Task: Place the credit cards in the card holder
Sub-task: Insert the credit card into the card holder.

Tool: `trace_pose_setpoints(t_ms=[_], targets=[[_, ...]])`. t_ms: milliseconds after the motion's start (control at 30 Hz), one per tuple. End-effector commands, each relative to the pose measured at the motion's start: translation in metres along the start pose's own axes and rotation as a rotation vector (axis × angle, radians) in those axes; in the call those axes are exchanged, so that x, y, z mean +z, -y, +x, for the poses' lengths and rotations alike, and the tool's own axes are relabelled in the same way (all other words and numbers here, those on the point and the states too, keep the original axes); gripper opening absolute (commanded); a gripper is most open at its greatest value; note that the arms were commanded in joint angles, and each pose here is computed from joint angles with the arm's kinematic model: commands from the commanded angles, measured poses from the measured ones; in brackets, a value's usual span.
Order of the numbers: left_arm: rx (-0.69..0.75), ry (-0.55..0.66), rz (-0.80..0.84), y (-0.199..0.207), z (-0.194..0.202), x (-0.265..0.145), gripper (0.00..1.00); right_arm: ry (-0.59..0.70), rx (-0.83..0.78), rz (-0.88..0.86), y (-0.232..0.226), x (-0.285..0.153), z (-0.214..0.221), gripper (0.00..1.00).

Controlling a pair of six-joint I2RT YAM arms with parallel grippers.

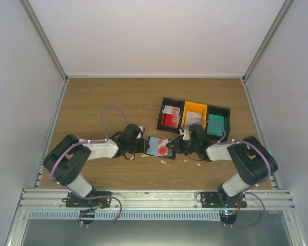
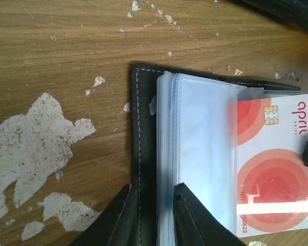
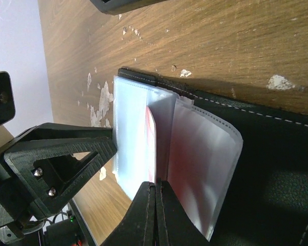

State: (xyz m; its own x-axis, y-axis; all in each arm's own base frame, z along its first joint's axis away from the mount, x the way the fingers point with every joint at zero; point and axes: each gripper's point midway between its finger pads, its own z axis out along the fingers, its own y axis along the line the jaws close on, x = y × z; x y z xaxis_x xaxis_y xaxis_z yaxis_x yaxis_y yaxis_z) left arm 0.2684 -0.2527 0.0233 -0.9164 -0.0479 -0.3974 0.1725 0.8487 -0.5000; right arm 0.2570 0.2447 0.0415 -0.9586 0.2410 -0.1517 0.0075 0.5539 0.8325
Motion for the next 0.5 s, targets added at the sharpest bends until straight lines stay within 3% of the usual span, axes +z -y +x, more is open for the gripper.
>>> trace_pose_setpoints(t_ms=[0,467], targets=[[-0.012,-0.040,-0.037,-0.015,0.018,0.003,0.22,0.004,0.001,0.008,0.002,0.004,0.002,0.01],[-0.024,-0.063,0.005,-0.009,0.026,0.000,0.19,-0.014,0.016,0.010,-0.005,0.019,0.000,0.01]])
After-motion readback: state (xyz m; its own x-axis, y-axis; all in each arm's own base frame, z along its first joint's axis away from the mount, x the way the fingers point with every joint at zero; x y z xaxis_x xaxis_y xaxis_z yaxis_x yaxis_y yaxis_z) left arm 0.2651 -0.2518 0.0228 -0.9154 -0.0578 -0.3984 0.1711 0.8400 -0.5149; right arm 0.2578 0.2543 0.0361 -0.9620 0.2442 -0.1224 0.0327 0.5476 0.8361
